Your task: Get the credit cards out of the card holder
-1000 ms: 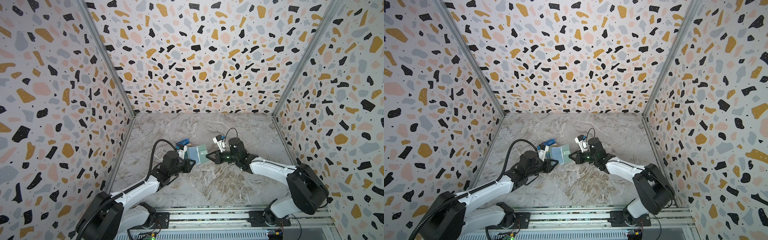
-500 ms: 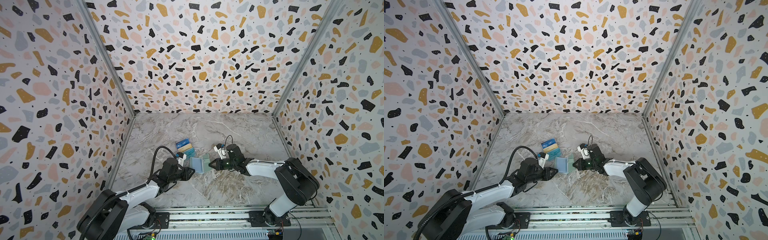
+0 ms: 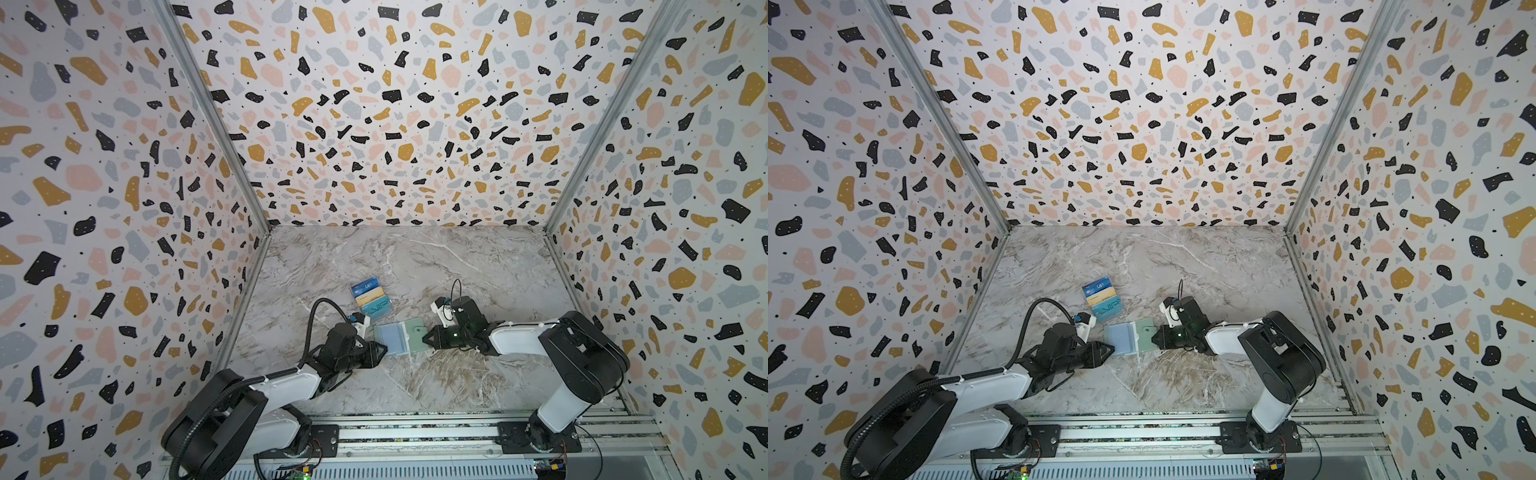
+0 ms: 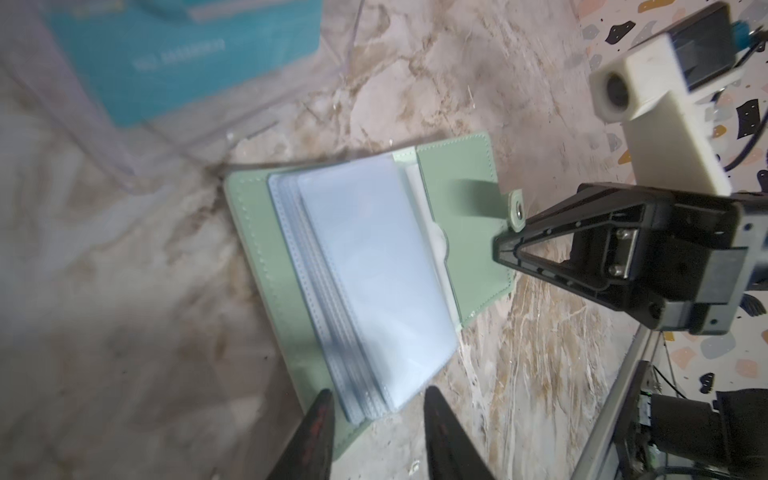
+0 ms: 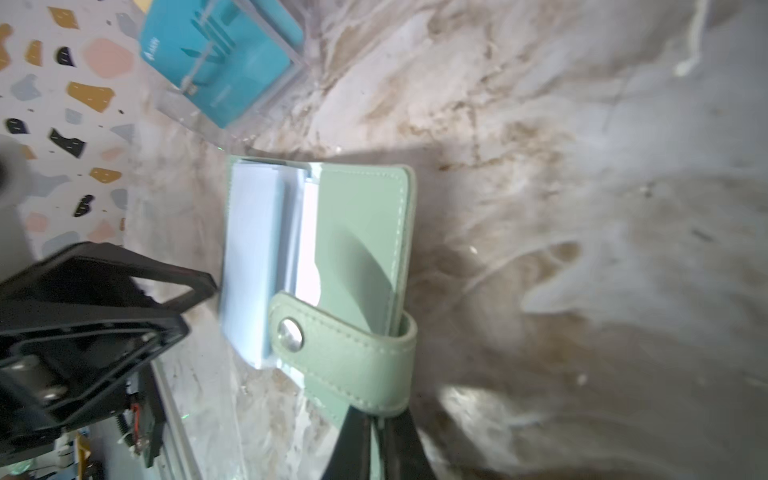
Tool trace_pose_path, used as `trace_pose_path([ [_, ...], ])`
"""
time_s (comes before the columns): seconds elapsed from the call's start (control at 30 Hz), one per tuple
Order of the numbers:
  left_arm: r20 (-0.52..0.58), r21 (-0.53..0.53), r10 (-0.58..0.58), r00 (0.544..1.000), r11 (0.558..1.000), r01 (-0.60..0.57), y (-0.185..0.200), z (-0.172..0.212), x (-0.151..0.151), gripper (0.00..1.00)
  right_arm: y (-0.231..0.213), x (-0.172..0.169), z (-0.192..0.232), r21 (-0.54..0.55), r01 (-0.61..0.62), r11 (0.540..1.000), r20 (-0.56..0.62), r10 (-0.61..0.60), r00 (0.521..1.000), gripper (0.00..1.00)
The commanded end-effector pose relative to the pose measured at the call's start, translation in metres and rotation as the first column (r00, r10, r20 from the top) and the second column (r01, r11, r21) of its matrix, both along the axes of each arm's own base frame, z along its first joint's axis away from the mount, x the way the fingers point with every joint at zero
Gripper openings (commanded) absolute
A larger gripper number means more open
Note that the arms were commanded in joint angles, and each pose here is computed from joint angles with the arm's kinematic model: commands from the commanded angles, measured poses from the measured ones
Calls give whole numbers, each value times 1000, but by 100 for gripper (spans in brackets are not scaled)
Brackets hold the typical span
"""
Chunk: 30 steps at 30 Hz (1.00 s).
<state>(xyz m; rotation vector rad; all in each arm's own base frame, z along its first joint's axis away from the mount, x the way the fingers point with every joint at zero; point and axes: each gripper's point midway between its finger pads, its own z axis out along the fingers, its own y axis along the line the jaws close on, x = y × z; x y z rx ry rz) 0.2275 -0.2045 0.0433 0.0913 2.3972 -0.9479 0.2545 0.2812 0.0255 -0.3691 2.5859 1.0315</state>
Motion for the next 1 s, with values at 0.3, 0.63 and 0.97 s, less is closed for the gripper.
trace_pose_path([
  [0.3,153,99,147,977,982,-163,28,26,26,42,-19,33,69,-225,48,973,257,12,966,40],
  [0.63,204,68,160,966,982,-177,31,34,27,29,58,8,127,-75,-194,978,349,208,914,58],
  [0.97,225,24,117,967,992,-126,19,33,27,13,93,-2,81,-132,-235,963,304,265,915,58],
])
